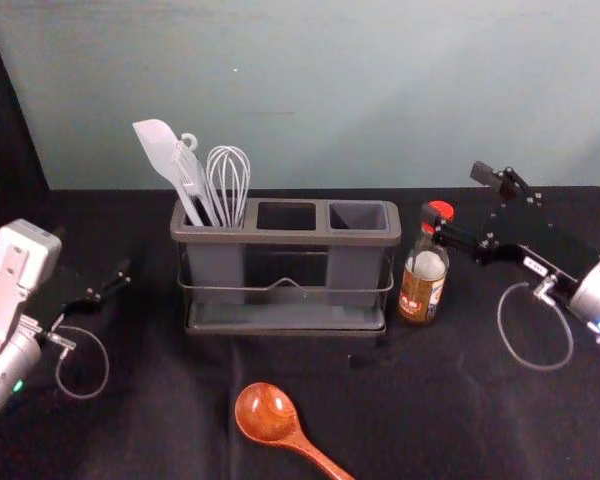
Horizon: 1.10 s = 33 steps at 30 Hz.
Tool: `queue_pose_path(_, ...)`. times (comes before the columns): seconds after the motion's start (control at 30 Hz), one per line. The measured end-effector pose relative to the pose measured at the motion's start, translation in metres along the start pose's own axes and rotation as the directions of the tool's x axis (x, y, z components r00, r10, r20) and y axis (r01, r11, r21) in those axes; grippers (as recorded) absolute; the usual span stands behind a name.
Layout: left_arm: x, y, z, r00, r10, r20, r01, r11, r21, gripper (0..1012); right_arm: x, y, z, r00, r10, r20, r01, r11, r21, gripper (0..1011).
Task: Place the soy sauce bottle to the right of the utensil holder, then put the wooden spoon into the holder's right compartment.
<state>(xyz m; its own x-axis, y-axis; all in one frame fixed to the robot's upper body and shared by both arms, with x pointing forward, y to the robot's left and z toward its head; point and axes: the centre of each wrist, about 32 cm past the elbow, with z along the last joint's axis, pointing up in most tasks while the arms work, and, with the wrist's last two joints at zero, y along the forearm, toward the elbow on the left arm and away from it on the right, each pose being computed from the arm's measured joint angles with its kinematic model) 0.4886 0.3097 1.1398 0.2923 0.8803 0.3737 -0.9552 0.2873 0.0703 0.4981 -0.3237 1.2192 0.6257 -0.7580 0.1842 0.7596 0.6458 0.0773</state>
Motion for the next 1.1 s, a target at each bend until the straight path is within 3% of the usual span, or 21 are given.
queue_pose_path(0.53, 0.0000, 0.0000, 0.0000, 1.0000, 0.000, 0.000, 0.000, 1.0000, 0.000, 1011, -0.031, -0.020, 0.025, 0.988, 0.156, 0.019, -0.155, 0.987, -0.033, 1002)
queue_pose_path(0.73, 0.0000, 0.0000, 0.0000, 1.0000, 0.000, 0.000, 0.000, 1.0000, 0.000, 1012, -0.044, -0.016, 0.031, 0.967, 0.252, 0.026, -0.250, 0.966, -0.069, 1002)
queue_pose_path(0.93, 0.0000, 0.0000, 0.0000, 1.0000, 0.000, 0.000, 0.000, 1.0000, 0.000, 1011, -0.058, -0.007, 0.032, 0.941, 0.337, 0.025, -0.332, 0.936, -0.116, 1002)
queue_pose_path(1.1, 0.0000, 0.0000, 0.0000, 1.0000, 0.000, 0.000, 0.000, 1.0000, 0.000, 1011, -0.069, 0.002, 0.033, 0.927, 0.376, -0.008, -0.370, 0.908, -0.195, 1002)
